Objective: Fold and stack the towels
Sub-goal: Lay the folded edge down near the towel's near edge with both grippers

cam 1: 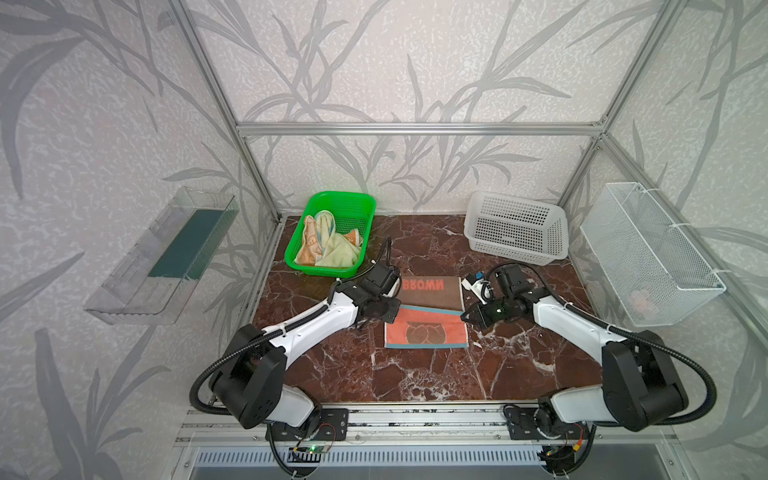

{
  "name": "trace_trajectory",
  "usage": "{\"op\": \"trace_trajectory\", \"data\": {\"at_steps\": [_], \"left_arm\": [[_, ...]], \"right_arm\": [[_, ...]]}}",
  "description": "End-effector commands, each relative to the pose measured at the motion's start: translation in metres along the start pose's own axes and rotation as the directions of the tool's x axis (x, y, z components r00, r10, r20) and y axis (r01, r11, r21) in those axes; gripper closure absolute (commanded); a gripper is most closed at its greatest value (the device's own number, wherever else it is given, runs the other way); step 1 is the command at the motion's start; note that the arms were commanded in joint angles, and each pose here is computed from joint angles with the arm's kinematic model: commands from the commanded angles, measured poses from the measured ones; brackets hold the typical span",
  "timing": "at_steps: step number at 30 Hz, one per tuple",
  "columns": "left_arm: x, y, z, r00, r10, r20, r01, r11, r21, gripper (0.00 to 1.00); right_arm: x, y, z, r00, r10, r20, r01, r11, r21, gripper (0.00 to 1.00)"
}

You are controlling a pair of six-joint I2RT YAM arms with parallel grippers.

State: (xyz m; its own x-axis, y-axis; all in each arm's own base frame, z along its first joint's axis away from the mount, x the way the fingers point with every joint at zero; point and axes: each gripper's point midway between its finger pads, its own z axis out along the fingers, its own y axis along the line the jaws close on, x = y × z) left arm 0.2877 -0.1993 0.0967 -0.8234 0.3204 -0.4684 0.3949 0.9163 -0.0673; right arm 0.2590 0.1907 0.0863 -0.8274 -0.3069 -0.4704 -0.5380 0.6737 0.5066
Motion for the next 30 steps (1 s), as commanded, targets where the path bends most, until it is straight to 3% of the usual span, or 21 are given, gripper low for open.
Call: {"op": "trace_trajectory", "data": {"at_steps": [1,7,16,22,26,30], "left_arm": [[0.004,-0.002,-0.003,1.000,-0.018,-0.002,0.018,1.000,0.006,1.00],[0.015,-0.006,0.008,1.000,-0.020,-0.022,0.021,0.999,0.036,1.00],[0.028,-0.015,0.022,0.999,-0.021,-0.037,0.024,0.996,0.088,0.97],[0.043,-0.020,0.026,0.998,-0.021,-0.058,0.028,0.992,0.126,0.93],[0.055,-0.019,0.028,0.996,-0.031,-0.088,0.042,0.991,0.124,0.84],[0.059,-0.019,0.022,0.996,-0.047,-0.076,0.056,0.990,0.128,0.72]], "right_arm": [[-0.002,0.004,-0.005,1.000,0.022,-0.007,-0.022,1.000,0.014,0.99],[-0.002,0.008,0.000,0.998,0.052,-0.022,-0.052,0.999,-0.016,0.89],[0.016,0.003,0.019,0.980,0.144,-0.137,-0.152,0.987,-0.048,0.88],[0.025,0.003,0.024,0.970,0.181,-0.162,-0.192,0.980,-0.056,0.82],[0.029,0.010,0.025,0.970,0.182,-0.158,-0.197,0.977,-0.084,0.66],[0.033,0.015,0.024,0.969,0.194,-0.151,-0.211,0.972,-0.105,0.59]]}}
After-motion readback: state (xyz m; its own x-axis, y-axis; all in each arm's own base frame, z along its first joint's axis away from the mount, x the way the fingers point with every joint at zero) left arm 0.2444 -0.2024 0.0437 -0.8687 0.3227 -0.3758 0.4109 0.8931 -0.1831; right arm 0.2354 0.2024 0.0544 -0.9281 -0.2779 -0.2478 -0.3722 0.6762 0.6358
